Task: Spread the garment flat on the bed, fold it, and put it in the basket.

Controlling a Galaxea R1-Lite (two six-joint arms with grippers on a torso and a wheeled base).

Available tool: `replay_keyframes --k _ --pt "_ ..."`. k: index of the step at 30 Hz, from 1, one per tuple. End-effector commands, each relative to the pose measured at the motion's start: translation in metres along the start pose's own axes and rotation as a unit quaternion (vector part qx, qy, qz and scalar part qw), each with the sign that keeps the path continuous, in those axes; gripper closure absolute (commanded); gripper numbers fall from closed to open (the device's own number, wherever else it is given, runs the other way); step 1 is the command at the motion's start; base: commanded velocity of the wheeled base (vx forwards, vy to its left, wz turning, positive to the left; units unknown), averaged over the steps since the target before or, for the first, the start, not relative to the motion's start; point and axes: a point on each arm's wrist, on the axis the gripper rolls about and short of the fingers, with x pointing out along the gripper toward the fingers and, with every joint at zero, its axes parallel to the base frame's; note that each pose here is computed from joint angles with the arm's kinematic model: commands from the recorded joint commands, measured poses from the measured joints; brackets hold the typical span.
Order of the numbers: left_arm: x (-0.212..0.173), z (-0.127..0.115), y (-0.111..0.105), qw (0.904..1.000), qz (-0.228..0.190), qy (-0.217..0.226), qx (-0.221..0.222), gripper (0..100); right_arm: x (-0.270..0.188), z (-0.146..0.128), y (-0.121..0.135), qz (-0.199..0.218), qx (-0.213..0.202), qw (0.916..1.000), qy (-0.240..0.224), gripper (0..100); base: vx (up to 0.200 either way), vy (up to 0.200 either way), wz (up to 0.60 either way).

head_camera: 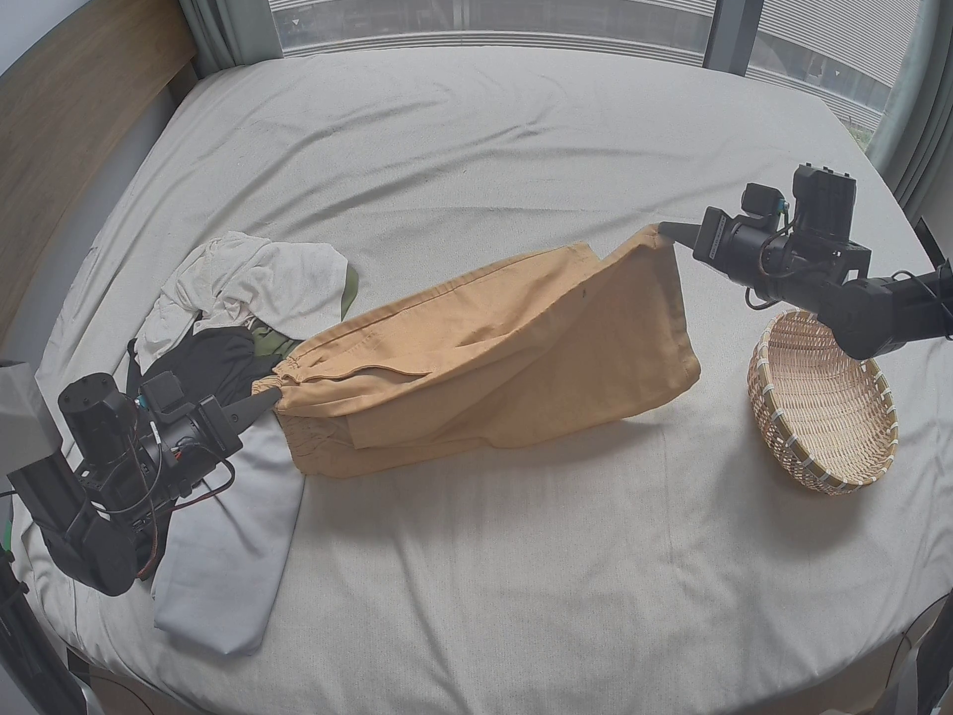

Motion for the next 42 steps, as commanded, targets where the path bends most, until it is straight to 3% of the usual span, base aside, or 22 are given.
replay_keyframes --k 1,9,39,40,42 --pt "0.002 0.001 0.001 1.0000 0.000 -0.002 0.001 100 0.013 -0.003 -0.005 0.002 -0.001 1.0000 0.001 100 0.000 0.000 0.00" --pt "0.008 0.009 0.000 0.9994 0.010 -0.031 -0.013 100 0.019 0.005 -0.004 0.009 -0.008 0.9998 -0.014 100 0.000 0.000 0.00" --pt "0.021 0.011 0.011 0.9990 0.016 -0.040 -0.014 100 0.059 -0.001 -0.019 0.017 -0.015 0.9994 -0.025 100 0.000 0.000 0.00" --pt "0.022 0.011 0.012 0.9987 0.020 -0.044 -0.013 0 0.062 0.000 -0.020 0.018 -0.016 0.9993 -0.028 0 0.000 0.000 0.00" --pt "0.028 0.016 0.015 0.9978 0.027 -0.060 -0.009 0 0.067 0.001 -0.023 0.019 -0.018 0.9990 -0.037 0 0.000 0.000 0.00"
